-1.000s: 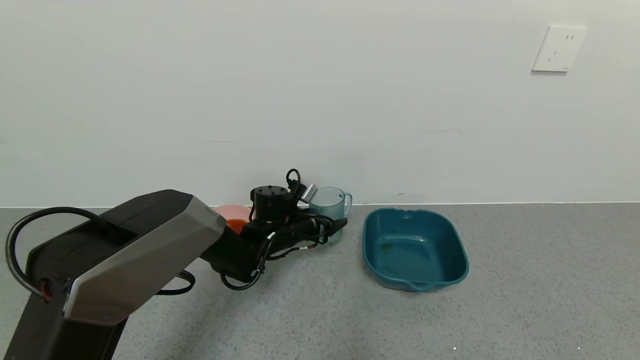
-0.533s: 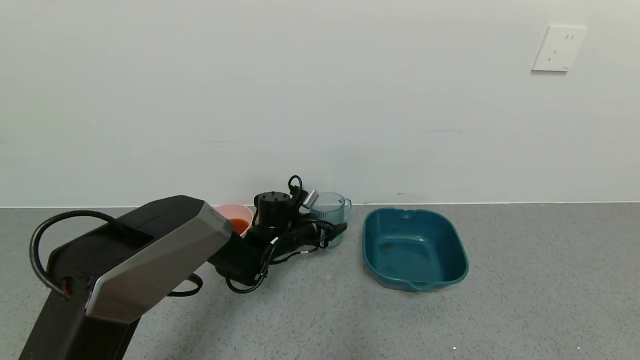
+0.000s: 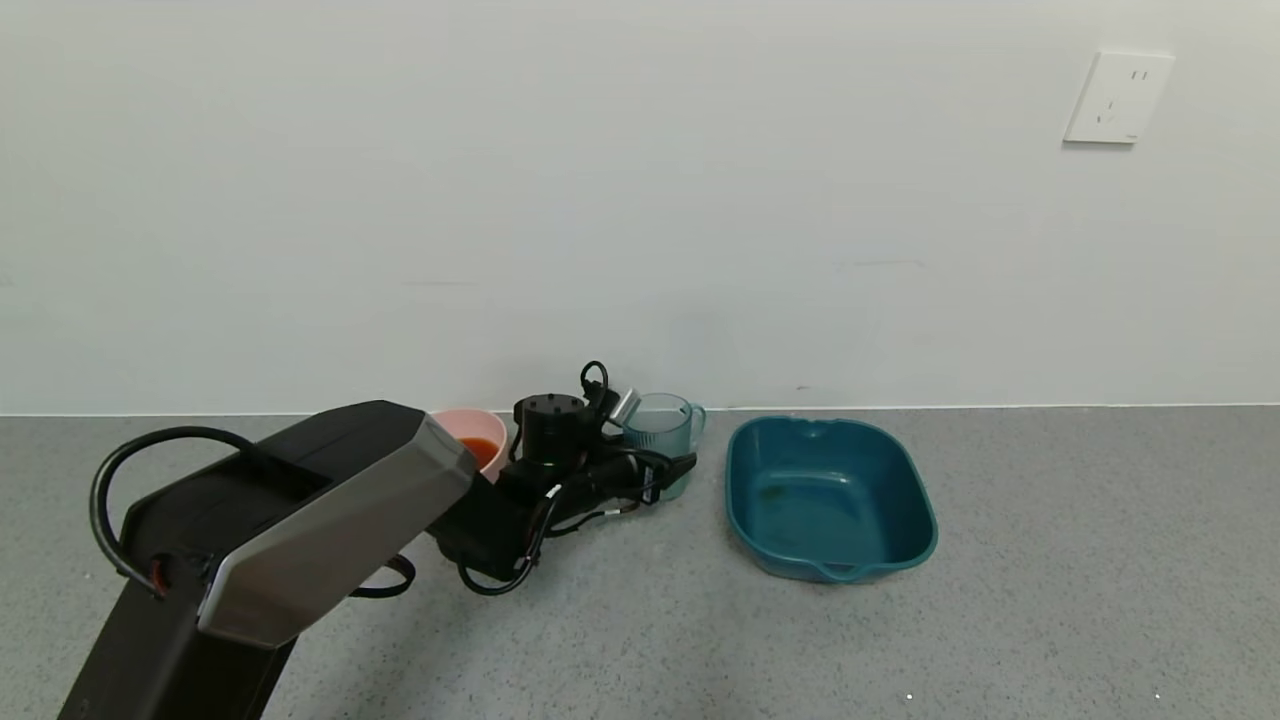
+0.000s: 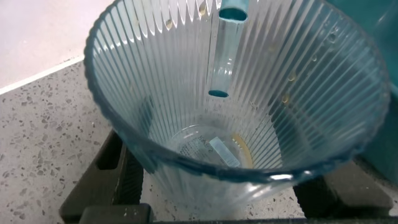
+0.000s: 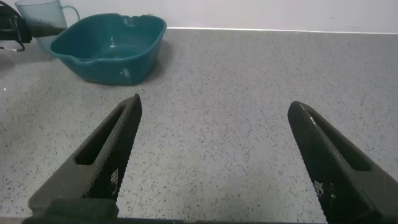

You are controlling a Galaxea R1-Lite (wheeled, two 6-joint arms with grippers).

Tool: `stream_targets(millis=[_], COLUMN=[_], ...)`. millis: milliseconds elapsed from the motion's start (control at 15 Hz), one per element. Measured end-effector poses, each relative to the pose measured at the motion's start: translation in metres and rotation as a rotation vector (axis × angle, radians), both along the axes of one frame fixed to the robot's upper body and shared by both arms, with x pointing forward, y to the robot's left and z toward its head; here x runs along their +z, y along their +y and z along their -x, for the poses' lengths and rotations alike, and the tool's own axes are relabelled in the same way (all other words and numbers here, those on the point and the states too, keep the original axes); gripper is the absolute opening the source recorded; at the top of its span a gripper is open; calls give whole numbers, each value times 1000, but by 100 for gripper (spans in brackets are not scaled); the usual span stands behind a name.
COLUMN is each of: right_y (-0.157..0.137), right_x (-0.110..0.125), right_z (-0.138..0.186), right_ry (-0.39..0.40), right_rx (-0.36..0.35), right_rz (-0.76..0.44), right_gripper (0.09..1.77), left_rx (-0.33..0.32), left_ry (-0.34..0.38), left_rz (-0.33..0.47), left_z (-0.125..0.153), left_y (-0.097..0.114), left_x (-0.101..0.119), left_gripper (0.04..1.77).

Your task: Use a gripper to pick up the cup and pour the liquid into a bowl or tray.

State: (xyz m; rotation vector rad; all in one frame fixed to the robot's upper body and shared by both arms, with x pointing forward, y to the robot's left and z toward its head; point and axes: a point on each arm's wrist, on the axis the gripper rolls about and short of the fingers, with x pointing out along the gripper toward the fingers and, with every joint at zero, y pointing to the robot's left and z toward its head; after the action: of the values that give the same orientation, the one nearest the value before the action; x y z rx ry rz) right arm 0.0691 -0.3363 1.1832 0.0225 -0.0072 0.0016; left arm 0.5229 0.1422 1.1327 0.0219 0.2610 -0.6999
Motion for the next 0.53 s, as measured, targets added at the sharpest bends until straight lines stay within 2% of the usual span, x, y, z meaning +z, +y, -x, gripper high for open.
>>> stream_targets(millis=[533], right_y=[0], right_x=[0], right_z=[0], right_ry=[0], right_rx=[0], right_rz=[0], right_gripper=[171], left_rx=[0], left_ry=[-6], left_rz=[-8], left_z=[0], left_y=[-2], left_x=[-6], left_gripper=[131])
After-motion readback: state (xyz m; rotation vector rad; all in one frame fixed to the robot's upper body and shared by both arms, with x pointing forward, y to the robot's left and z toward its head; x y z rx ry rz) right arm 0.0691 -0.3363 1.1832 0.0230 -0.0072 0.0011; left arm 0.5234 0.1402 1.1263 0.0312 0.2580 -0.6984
